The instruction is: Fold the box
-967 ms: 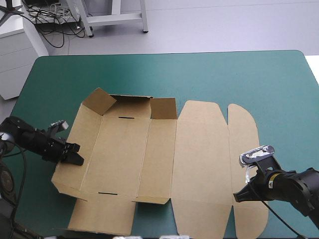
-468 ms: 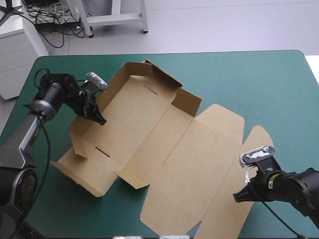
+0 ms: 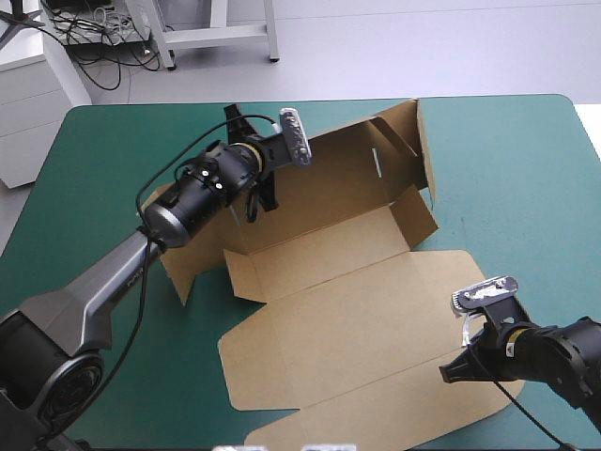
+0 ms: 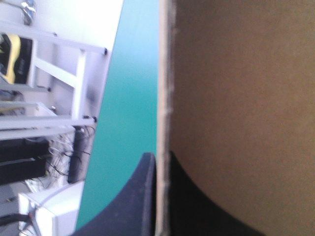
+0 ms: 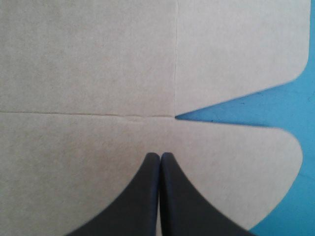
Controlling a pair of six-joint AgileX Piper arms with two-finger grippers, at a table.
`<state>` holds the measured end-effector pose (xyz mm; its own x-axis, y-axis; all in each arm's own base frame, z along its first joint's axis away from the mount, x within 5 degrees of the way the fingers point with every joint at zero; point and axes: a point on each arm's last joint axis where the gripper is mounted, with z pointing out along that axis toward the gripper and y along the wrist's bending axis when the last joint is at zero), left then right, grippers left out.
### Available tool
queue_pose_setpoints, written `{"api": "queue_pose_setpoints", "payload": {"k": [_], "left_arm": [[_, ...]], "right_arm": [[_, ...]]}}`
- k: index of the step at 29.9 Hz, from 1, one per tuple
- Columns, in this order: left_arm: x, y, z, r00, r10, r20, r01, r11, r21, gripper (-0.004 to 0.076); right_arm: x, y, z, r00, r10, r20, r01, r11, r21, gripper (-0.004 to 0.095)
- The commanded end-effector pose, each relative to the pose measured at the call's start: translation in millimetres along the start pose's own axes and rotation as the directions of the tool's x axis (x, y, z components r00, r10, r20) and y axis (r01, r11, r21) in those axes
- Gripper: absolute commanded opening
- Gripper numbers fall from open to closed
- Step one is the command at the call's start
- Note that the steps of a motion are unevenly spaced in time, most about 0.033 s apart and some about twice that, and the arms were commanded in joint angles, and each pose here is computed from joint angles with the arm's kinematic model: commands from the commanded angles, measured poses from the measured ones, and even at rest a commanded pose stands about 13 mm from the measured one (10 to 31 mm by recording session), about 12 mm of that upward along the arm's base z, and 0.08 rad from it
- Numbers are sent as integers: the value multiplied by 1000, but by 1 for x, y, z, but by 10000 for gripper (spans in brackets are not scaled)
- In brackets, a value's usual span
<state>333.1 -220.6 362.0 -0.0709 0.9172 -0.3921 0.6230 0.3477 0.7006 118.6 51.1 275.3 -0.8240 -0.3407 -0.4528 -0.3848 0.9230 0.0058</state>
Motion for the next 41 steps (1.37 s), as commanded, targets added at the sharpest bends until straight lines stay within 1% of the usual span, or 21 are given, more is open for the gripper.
{"api": "queue_pose_setpoints", "payload": {"k": [1, 4, 9, 14, 18, 24, 27, 30, 32, 35, 41], "left_arm": [[-38, 9, -39, 977, 89, 195, -56, 984, -171, -10], [-56, -4, -46, 961, 182, 208, -130, 963, -238, -10], [-81, -27, -57, 932, 278, 233, -200, 929, -311, -10], [-97, -52, -53, 909, 329, 254, -251, 921, -297, -10], [-105, -68, -45, 898, 375, 232, -295, 902, -317, -10], [-121, -86, -42, 887, 406, 219, -288, 858, -425, -10], [-121, -88, -37, 894, 394, 214, -275, 860, -431, -10], [-120, -89, -35, 899, 391, 197, -279, 859, -430, -10], [-119, -91, -34, 898, 397, 191, -287, 856, -430, -10], [-117, -90, -31, 900, 398, 177, -293, 853, -432, -10], [-113, -87, -30, 917, 378, 128, -289, 850, -441, -10]], "right_arm": [[-7, -2, -5, 999, -1, 47, 1, 1000, 9, -20], [-7, -1, -5, 999, -5, 47, 5, 1000, 4, -20], [-7, -1, -5, 999, -5, 47, 5, 1000, 4, -20], [-6, -2, -5, 999, -14, 42, 14, 1000, 9, -20], [-6, -2, -5, 999, -16, 36, 16, 1000, 9, -20], [-6, -2, -11, 1000, -16, 14, 16, 1000, 9, -20], [-12, -3, -25, 1000, -16, 17, 16, 1000, 27, -20], [-26, -5, -46, 996, -8, 89, 3, 999, 54, -18], [-37, -8, -65, 986, 6, 166, -20, 997, 80, -18], [-51, -14, -99, 960, 20, 279, -60, 989, 138, -18], [-57, -26, -159, 920, 56, 388, -159, 958, 238, -18]]}}
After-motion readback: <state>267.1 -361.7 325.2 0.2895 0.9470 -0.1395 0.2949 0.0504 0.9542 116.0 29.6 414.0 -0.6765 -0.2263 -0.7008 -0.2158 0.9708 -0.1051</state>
